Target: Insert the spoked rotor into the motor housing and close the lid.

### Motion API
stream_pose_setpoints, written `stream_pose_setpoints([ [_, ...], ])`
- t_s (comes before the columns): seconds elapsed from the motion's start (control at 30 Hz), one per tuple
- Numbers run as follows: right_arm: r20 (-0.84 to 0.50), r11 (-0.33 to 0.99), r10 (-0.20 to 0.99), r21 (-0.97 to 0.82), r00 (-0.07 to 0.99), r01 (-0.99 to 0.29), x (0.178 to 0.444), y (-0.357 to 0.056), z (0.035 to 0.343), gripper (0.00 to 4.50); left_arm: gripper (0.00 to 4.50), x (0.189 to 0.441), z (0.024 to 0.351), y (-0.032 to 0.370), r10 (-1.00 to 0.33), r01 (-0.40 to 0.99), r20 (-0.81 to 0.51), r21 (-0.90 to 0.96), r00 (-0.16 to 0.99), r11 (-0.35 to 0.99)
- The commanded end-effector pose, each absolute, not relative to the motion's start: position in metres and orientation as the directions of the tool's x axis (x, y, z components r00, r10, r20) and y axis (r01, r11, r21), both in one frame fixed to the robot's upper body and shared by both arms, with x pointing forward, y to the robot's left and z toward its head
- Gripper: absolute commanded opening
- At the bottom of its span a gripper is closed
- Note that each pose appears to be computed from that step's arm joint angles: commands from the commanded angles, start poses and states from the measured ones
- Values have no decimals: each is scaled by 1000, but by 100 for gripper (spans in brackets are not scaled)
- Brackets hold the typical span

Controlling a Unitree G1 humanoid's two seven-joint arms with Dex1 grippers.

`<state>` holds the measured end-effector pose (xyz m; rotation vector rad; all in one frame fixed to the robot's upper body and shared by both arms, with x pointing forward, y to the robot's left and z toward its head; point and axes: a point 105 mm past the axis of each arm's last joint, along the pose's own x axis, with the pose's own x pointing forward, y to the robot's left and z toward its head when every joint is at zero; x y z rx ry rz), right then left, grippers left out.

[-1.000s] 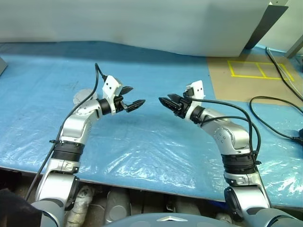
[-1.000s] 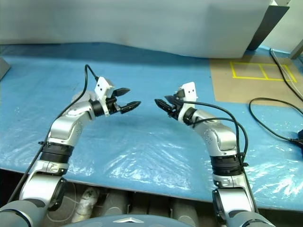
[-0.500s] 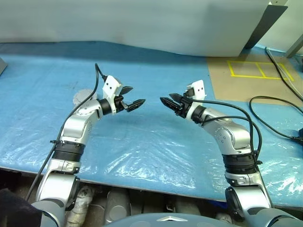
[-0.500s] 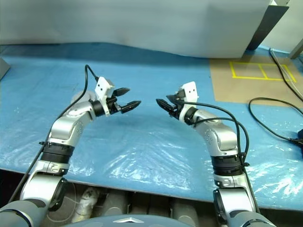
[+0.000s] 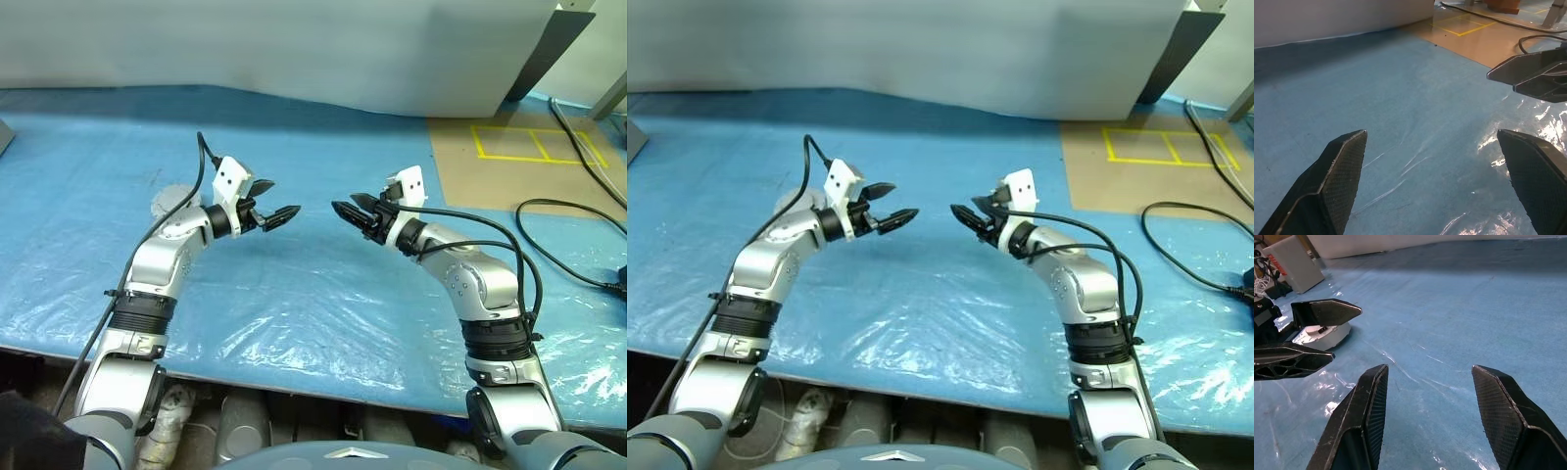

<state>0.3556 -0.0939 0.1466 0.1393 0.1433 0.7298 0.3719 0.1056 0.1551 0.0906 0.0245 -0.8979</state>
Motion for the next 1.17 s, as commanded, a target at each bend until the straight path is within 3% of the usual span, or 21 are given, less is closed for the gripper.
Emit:
stream_pose_setpoints([
  [0.03, -26, 733, 674, 148, 738, -664, 352, -93, 162, 284, 448, 372, 174, 109, -778, 775, -12, 103, 628, 624],
  [1.17, -29, 730, 677, 149, 735, -667, 353, -91, 162, 284, 448, 374, 171, 110, -772, 771, -24, 92, 635, 631],
])
